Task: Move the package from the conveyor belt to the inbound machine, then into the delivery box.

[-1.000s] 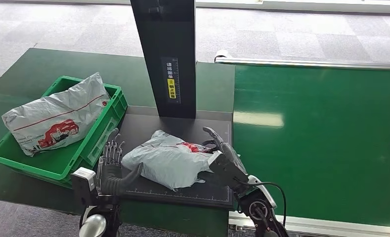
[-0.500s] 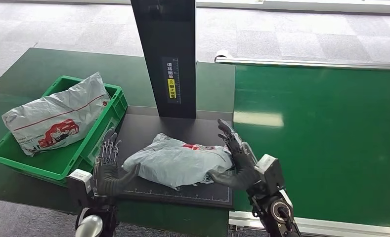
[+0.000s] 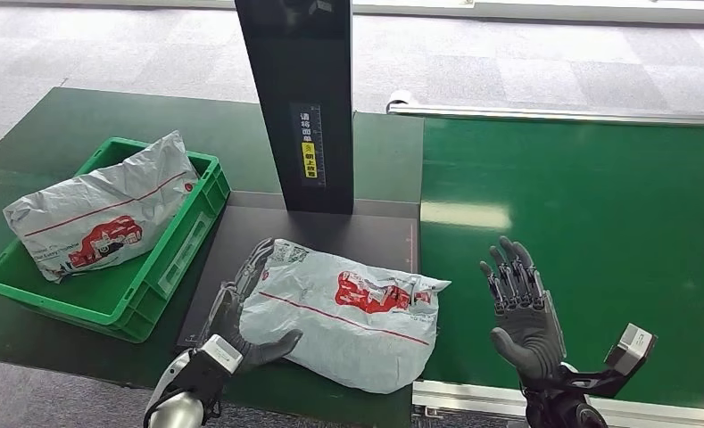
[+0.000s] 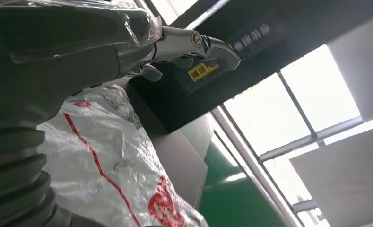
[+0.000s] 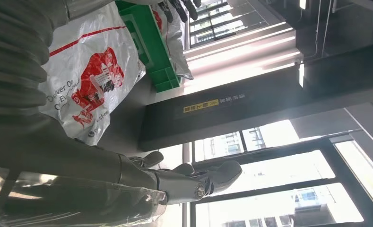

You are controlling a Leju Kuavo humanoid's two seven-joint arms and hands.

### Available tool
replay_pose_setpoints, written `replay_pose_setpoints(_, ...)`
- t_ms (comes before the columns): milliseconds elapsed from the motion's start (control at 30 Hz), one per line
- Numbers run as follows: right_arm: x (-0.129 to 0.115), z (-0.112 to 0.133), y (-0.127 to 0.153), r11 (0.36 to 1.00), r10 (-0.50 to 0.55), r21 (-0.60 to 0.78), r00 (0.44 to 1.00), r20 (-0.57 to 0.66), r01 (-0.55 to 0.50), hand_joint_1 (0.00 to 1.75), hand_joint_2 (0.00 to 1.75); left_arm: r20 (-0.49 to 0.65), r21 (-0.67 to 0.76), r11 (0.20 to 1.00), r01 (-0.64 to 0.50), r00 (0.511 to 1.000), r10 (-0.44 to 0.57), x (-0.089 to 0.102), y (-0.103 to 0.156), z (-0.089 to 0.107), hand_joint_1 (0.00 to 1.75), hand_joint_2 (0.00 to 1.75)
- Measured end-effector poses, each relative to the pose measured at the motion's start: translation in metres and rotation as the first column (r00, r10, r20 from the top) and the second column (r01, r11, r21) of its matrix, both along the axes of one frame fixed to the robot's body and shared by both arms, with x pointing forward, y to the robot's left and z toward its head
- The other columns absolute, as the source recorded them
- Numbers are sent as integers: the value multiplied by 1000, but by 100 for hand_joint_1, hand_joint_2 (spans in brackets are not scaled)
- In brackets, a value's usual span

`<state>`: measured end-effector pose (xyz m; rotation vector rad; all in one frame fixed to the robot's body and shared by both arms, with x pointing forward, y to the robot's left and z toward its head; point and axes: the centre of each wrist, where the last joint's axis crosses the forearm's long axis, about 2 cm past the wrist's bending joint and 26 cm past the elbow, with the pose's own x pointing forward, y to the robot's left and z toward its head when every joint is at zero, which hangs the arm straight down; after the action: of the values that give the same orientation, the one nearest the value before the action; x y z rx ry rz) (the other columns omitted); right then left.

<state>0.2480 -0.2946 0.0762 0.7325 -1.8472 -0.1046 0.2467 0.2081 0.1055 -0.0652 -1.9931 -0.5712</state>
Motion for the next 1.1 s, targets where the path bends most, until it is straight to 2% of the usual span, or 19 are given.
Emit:
replay_pose_setpoints(133,-2,-6,0,1000,-10,-1,1000,-20,10,0,175,36,202,978,54,997,-63,2,-17,1,0,175)
replay_pose_setpoints(233,-2,-9,1,1000,-12,2,999,-33,12,0,175,44,286,954,85,994,-102,3,-27,-2,0,175)
replay_pose_setpoints(500,-4,-14,3,1000,-14,8,998,-56,14,0,175,31,330,934,136,988,-154,2,-33,-10,0,175)
replay_pose_setpoints(867,-4,-16,3,1000,-14,9,998,-63,14,0,175,27,376,917,136,987,-157,2,-33,-14,0,175)
replay_pose_setpoints(933,-4,-16,3,1000,-14,9,998,-64,14,0,175,53,466,880,93,990,-133,3,-34,-13,0,175)
replay_pose_setpoints(1100,0,-15,6,1000,-21,-1,998,-66,21,0,175,150,693,720,-44,985,-84,10,-43,-17,0,175)
